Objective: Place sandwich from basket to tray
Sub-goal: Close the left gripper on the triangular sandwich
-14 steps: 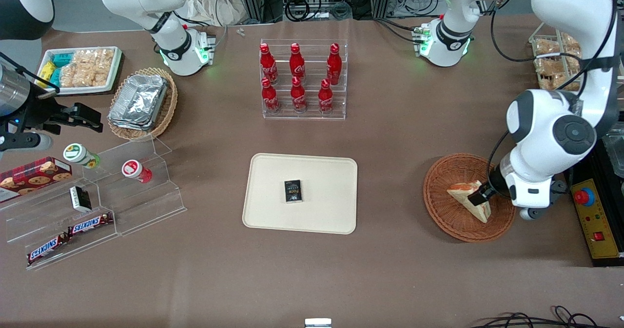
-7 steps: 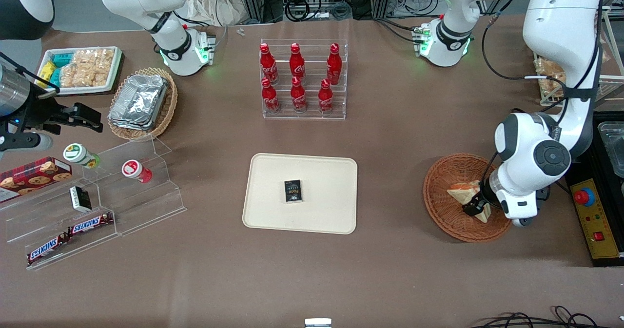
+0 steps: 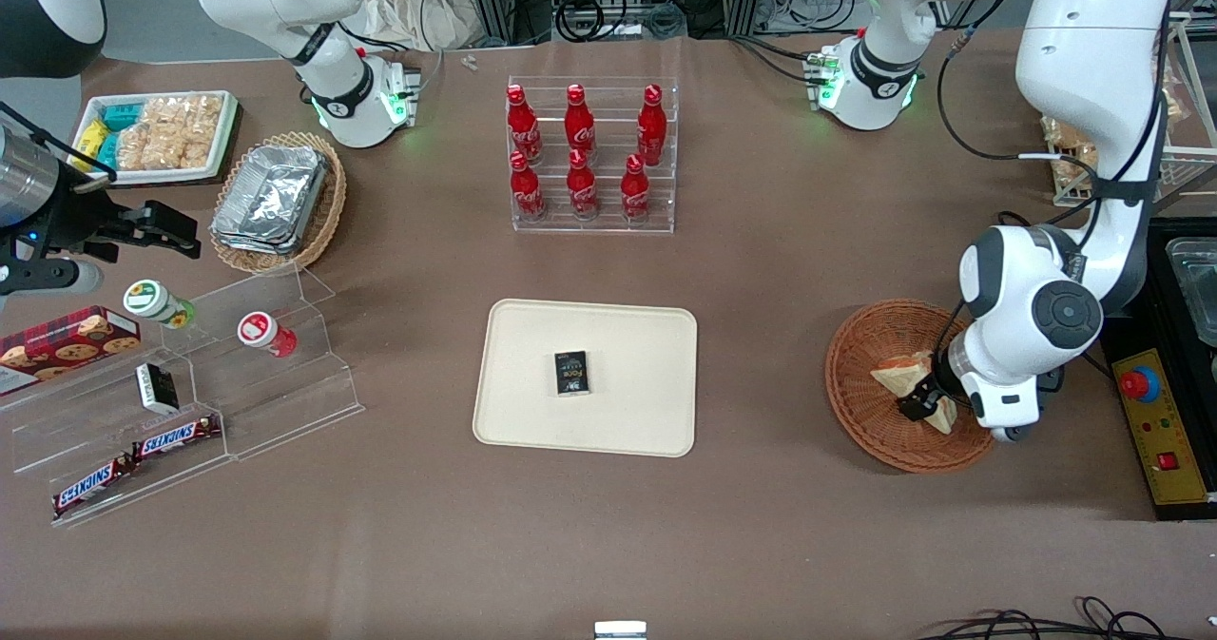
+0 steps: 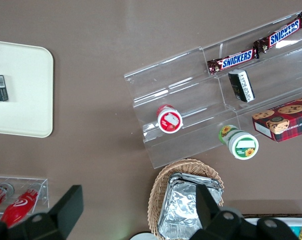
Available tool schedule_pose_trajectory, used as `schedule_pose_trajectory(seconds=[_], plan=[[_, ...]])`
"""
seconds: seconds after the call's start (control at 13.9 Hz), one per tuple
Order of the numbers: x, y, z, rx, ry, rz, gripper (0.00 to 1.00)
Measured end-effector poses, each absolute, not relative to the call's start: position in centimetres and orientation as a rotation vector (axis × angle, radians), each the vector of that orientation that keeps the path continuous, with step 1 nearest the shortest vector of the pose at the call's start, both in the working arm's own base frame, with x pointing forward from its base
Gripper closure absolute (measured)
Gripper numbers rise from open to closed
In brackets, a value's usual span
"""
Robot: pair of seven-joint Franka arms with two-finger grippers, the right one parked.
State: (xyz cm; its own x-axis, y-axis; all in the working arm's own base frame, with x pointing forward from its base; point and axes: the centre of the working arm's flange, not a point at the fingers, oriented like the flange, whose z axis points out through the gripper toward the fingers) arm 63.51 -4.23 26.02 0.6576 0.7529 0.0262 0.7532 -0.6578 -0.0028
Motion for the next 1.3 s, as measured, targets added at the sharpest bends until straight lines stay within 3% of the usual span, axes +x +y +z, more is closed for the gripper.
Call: schedule_pose_trajectory(seconds=[0.29,0.51,0.94,1.3], plan=[[64.3,-4.3,27.5,-2.857,-1.294,-0.073,0.00],[64.7,-4.2,29.1,-2.834,-1.267,-0.052,0.00],[63.8,-4.1,25.0,-2.814,-1.241,-0.005,0.00],[63.9,-4.7,24.9,-2.815,-1.262,-0.022,0.53]])
